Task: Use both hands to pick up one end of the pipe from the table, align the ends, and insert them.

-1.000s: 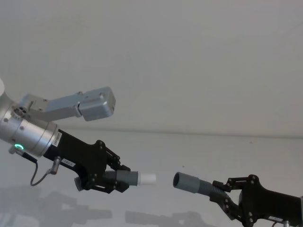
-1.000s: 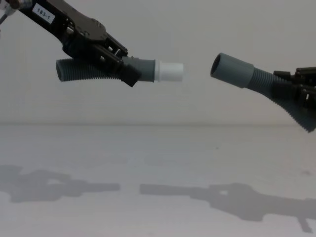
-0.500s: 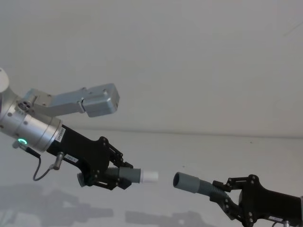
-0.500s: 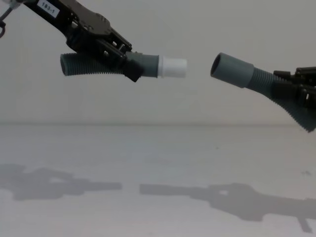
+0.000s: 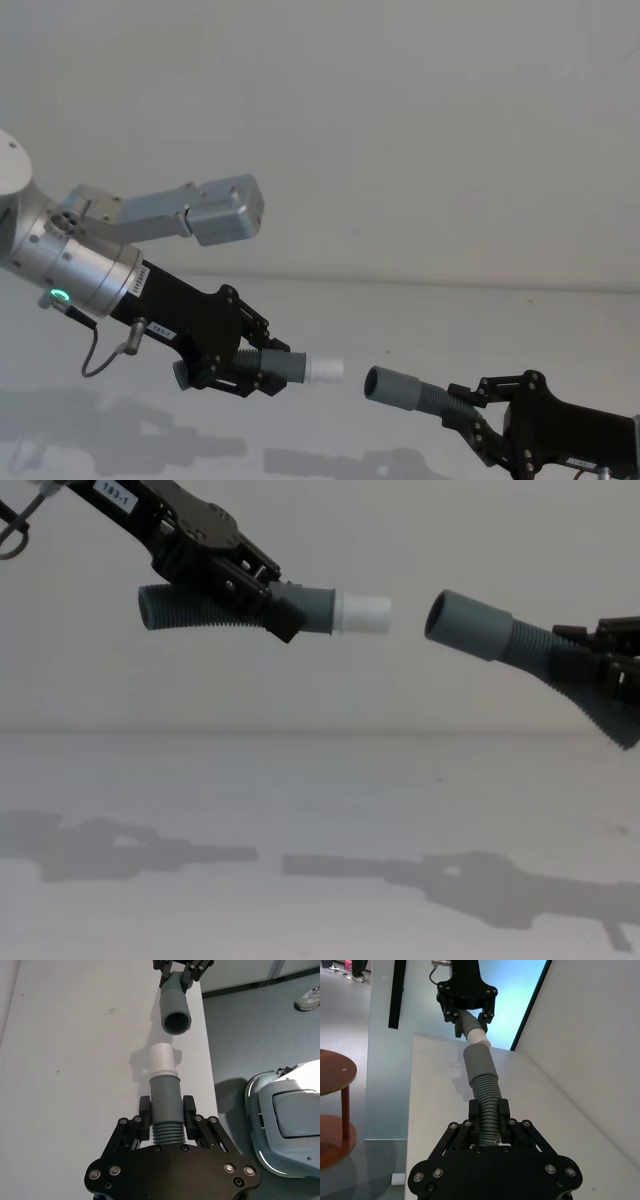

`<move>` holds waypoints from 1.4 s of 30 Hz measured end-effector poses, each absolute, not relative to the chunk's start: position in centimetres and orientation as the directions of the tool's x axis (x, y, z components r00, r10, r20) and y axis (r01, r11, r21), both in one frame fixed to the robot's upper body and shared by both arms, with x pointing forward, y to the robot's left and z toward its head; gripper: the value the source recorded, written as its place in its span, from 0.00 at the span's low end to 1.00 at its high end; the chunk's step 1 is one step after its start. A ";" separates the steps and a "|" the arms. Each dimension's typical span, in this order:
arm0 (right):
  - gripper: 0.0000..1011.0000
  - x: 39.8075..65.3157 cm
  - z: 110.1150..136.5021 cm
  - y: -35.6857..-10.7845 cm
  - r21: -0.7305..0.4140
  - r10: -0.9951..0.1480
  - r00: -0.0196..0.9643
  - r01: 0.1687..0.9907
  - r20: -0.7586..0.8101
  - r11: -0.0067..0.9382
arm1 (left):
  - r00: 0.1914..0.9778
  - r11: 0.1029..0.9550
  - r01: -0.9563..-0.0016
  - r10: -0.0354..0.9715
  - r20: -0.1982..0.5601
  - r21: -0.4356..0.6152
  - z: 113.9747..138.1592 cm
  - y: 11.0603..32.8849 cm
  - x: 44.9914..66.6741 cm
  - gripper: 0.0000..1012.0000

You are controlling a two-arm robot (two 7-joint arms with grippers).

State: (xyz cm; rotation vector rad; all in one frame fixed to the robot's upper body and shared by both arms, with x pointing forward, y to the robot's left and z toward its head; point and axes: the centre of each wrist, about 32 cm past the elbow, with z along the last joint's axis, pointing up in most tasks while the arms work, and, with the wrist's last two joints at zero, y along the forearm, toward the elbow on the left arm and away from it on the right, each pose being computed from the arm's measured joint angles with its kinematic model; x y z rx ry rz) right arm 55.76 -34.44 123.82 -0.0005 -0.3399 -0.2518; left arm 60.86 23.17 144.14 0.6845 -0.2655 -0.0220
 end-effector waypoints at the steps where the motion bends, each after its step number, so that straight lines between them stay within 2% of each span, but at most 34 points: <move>1: 0.19 55.8 123.8 -34.4 0.041 -0.244 0.912 0.244 0.330 0.969 | 0.966 0.776 -0.067 -0.107 0.235 0.627 144.1 23.2 60.9 0.35; 42: 0.19 56.3 124.2 -34.0 -0.003 -0.243 0.921 0.256 0.305 0.967 | 0.966 0.777 -0.026 -0.142 0.216 0.629 144.1 22.9 61.8 0.35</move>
